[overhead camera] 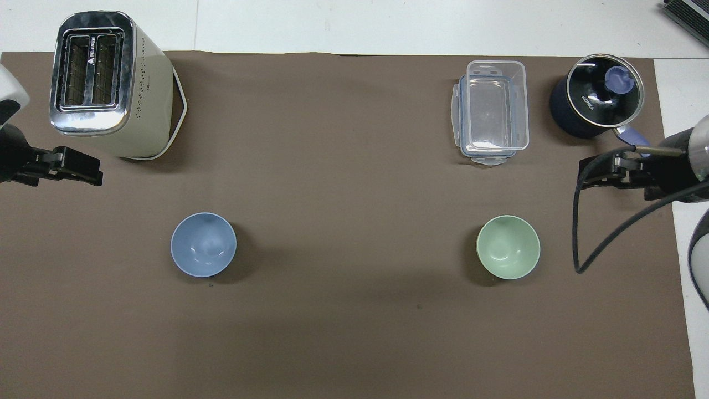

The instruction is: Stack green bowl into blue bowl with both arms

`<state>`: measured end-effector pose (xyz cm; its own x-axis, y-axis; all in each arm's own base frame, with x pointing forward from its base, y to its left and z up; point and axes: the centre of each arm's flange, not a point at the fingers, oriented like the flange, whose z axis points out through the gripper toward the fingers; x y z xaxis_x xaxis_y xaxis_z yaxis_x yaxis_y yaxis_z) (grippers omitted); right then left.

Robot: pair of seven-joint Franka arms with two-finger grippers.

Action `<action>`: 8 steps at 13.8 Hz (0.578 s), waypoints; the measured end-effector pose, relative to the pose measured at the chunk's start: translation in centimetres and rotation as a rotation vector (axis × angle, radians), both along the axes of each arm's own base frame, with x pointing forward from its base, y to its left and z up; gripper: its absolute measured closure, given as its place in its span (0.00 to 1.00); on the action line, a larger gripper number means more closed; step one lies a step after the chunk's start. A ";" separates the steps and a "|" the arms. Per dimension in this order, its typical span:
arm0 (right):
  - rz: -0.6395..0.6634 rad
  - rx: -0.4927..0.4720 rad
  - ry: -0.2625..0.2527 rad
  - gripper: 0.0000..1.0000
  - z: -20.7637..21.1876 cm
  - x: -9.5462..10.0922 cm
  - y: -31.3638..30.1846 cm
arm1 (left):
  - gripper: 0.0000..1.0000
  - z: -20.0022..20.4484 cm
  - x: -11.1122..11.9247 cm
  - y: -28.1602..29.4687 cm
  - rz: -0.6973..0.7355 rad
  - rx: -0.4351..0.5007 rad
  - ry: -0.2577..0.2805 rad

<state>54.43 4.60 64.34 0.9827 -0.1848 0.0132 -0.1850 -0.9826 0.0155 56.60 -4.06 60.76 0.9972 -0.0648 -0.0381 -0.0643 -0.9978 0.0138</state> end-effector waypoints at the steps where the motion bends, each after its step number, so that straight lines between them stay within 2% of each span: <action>1: 0.000 0.000 0.000 0.00 0.0 0.0 0.0 | 0.00 0.0 0.0 0.0 -0.001 0.000 0.000; 8: 0.000 0.000 0.000 0.00 0.0 0.0 0.0 | 0.00 -0.7 -0.4 -0.1 -0.003 0.002 0.017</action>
<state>54.43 4.60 64.34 0.9827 -0.1848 0.0132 -0.1850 -0.9826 0.0155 56.24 -4.16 60.07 0.9962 -0.0676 -0.0548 -0.0670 -0.9977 0.0132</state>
